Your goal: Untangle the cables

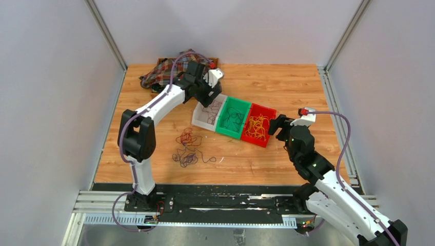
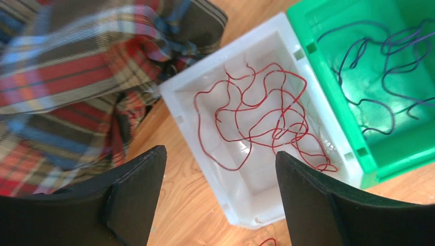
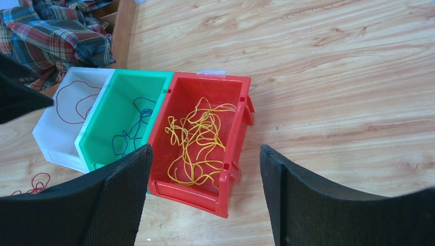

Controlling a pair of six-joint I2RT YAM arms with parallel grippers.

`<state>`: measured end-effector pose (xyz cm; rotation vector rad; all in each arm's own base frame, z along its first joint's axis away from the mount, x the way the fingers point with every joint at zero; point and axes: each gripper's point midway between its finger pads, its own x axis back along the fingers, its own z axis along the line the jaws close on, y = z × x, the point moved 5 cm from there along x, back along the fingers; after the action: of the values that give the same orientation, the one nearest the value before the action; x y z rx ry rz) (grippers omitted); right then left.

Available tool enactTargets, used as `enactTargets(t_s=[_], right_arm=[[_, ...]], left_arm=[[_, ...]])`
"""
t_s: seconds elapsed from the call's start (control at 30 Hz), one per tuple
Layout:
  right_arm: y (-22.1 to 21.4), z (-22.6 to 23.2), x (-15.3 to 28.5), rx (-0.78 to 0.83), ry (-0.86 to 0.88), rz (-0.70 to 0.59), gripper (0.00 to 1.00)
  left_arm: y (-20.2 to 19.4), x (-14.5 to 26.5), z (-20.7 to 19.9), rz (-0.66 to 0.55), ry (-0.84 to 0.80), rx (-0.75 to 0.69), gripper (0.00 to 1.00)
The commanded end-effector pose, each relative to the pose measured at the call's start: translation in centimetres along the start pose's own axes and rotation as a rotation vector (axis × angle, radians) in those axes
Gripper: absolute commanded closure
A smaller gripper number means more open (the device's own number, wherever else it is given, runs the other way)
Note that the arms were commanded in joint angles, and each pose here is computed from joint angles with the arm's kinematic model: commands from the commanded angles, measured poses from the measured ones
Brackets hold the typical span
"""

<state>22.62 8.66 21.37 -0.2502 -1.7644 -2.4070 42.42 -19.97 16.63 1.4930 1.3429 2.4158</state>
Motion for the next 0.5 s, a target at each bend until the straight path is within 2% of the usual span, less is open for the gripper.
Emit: enactTargets(t_s=[0.0,0.23,0.37,0.47], right_arm=[[1.7,0.1,0.0,-0.013,-0.014,-0.038,0.24],[1.8,0.6,0.1,-0.008,0.019,-0.031,0.24],[1.0,1.5,-0.2,-0.002,0.08,0.02,0.25],[0.1,2.2,-0.6,-0.004,0.113,0.063,0.25]], left_arm=[[3.1,4.1,0.9,-0.091,0.032,-0.008,0.16],[3.5,7.6,-1.1,-0.123,-0.087,-0.021,0.15],[0.2,10.2,-3.4,-0.041,-0.195,-0.078,0.16],[-3.9,11.5,-4.8,0.026,-0.258,-0.093,0.19]])
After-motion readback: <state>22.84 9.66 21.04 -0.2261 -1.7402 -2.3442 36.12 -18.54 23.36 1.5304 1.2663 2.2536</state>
